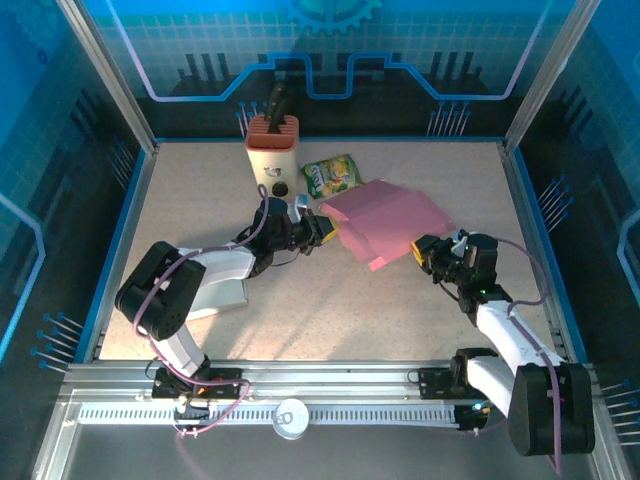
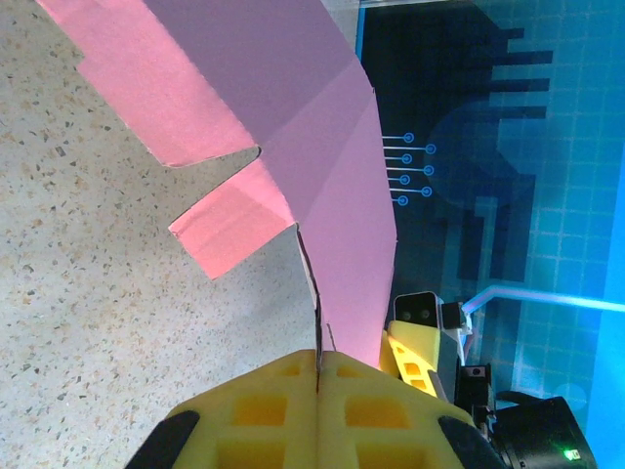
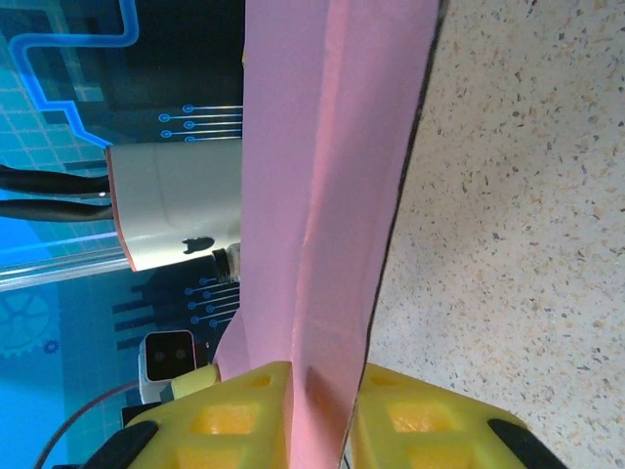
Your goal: Fold the paper box
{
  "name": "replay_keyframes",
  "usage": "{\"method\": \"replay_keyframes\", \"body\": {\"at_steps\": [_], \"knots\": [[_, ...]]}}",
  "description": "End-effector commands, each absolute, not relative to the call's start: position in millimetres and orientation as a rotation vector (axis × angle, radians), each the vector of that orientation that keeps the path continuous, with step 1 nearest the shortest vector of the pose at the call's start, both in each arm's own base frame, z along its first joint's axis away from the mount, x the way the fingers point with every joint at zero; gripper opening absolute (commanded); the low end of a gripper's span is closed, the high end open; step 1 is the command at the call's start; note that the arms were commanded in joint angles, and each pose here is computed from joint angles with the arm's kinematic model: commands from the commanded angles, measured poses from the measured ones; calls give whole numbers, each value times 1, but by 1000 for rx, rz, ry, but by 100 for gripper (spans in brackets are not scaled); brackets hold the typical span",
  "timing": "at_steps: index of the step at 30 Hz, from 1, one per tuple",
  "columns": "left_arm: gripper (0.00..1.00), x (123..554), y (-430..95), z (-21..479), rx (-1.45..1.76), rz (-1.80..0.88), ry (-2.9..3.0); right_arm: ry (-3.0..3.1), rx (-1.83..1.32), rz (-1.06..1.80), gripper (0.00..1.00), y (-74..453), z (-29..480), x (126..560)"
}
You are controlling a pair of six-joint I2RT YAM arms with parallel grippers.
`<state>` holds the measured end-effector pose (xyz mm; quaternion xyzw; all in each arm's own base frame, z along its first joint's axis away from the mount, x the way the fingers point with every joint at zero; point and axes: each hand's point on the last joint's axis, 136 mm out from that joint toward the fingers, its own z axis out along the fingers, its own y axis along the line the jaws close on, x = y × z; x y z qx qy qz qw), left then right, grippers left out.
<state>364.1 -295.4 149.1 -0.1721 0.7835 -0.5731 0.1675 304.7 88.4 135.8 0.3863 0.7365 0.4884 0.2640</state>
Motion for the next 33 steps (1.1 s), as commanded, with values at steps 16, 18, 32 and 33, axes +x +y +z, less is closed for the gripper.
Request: {"method": "replay_keyframes", "body": {"at_steps": [16, 18, 32, 33], "knots": [[28, 358, -294, 161, -443, -1679, 2204, 1895, 961, 1349, 0, 84, 179, 327], [44, 353, -291, 163, -440, -1659, 2201, 1880, 944, 1345, 0, 84, 191, 327], [61, 309, -225, 198, -403, -1246, 2228, 1941, 910, 1087, 0, 87, 307, 261], [61, 307, -223, 200, -397, -1229, 2235, 1943, 916, 1059, 0, 88, 312, 256]]}}
